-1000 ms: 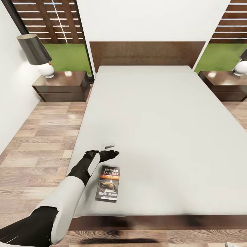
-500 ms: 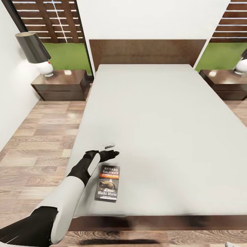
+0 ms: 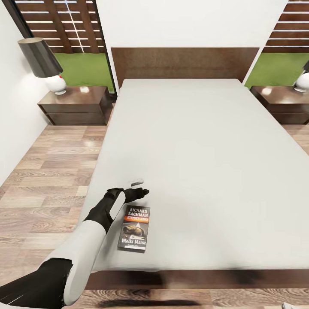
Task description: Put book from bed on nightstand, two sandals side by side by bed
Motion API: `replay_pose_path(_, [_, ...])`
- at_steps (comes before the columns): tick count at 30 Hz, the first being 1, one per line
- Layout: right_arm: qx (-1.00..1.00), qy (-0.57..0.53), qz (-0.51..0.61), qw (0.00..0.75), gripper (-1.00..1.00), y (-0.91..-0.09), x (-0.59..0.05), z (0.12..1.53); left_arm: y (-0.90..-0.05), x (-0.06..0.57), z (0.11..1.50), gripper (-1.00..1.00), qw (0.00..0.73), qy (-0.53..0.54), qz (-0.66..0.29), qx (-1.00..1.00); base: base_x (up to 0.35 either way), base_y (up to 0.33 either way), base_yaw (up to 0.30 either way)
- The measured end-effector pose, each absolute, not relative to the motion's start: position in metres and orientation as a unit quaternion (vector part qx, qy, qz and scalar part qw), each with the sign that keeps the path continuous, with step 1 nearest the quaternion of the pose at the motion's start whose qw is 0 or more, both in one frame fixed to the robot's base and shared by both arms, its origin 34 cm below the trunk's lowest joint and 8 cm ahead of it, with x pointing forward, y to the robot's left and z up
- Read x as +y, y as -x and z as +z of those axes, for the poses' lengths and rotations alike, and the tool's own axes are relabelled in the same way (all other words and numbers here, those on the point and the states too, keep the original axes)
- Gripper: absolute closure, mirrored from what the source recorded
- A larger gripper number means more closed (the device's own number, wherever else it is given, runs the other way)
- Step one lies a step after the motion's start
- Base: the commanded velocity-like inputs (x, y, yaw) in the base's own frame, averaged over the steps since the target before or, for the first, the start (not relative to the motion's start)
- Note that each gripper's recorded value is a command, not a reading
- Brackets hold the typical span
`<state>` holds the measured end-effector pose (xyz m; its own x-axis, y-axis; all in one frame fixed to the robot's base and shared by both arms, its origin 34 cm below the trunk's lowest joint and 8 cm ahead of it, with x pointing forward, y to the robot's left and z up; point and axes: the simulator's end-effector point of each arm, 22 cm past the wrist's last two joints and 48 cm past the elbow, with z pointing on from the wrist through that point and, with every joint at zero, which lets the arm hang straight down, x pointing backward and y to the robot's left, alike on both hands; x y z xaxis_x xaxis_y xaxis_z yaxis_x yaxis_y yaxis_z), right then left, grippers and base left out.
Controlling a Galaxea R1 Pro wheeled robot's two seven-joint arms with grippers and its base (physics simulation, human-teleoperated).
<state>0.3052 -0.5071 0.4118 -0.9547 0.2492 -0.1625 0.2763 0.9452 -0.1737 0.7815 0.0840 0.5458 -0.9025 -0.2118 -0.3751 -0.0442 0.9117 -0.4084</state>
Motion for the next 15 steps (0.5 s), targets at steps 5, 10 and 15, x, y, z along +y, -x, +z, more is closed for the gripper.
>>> replay_pose_path(5, [0.984,-0.134,-0.098,0.069,-1.0,-0.305,-0.507,0.408,-0.781,0.084,0.542,-1.0,0.21,0.067,-0.199,0.955,0.0,0.0,0.0])
replay_pose_path(10, [0.984,-0.134,-0.098,0.069,-1.0,-0.304,-0.507,0.399,-0.781,0.084,0.533,-1.0,0.21,0.067,-0.199,0.955,0.0,0.0,0.0])
replay_pose_path(15, [0.984,-0.134,-0.098,0.069,-1.0,-0.304,-0.507,0.392,-0.78,0.084,0.526,-1.0,0.21,0.067,-0.199,0.955,0.0,0.0,0.0])
